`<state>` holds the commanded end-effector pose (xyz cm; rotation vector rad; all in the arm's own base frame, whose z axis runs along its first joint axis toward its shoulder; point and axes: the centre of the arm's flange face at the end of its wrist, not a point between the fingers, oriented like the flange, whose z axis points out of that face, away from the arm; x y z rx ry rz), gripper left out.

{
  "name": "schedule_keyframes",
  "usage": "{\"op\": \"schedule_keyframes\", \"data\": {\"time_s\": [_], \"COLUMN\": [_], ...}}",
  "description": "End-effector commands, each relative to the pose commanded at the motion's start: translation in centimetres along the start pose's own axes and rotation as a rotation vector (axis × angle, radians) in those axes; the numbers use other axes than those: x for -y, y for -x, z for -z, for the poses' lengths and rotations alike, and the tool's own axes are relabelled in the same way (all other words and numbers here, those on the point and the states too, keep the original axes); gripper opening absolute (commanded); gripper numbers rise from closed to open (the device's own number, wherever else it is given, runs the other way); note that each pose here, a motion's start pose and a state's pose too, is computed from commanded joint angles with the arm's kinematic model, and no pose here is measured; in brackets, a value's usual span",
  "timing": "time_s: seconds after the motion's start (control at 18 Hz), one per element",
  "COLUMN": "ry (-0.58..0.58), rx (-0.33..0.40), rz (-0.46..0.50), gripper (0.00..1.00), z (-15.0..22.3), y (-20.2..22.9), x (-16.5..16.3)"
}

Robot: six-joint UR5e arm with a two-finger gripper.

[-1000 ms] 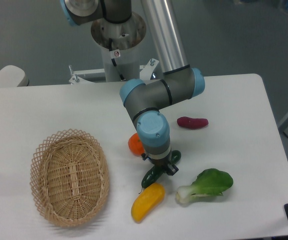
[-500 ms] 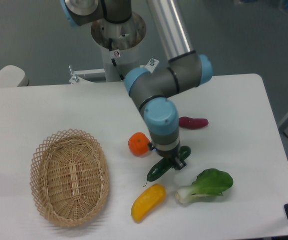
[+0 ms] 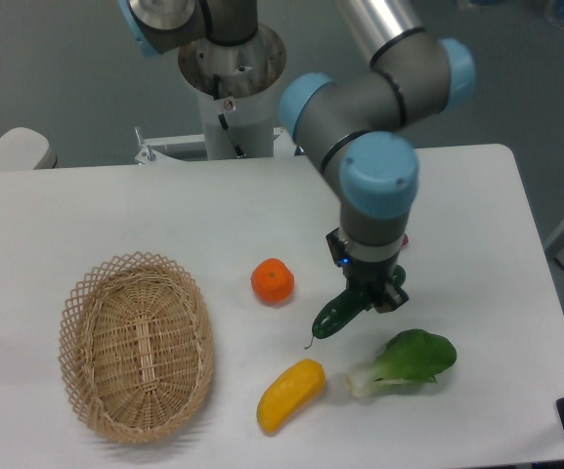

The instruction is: Pick up the cucumber from the table

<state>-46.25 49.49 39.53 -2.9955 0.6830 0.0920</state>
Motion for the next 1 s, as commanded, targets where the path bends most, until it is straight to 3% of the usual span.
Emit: {"op": "schedule_keyframes", "data": {"time_s": [0.28, 1.0], "ry": [-0.056, -0.069], "rx": [0.022, 0.032], "rz": [0.044, 0.063], "gripper": [0.22, 0.22], "z": [1.5, 2.3], "y": [0.7, 1.2], "x": [0.5, -0.7]}}
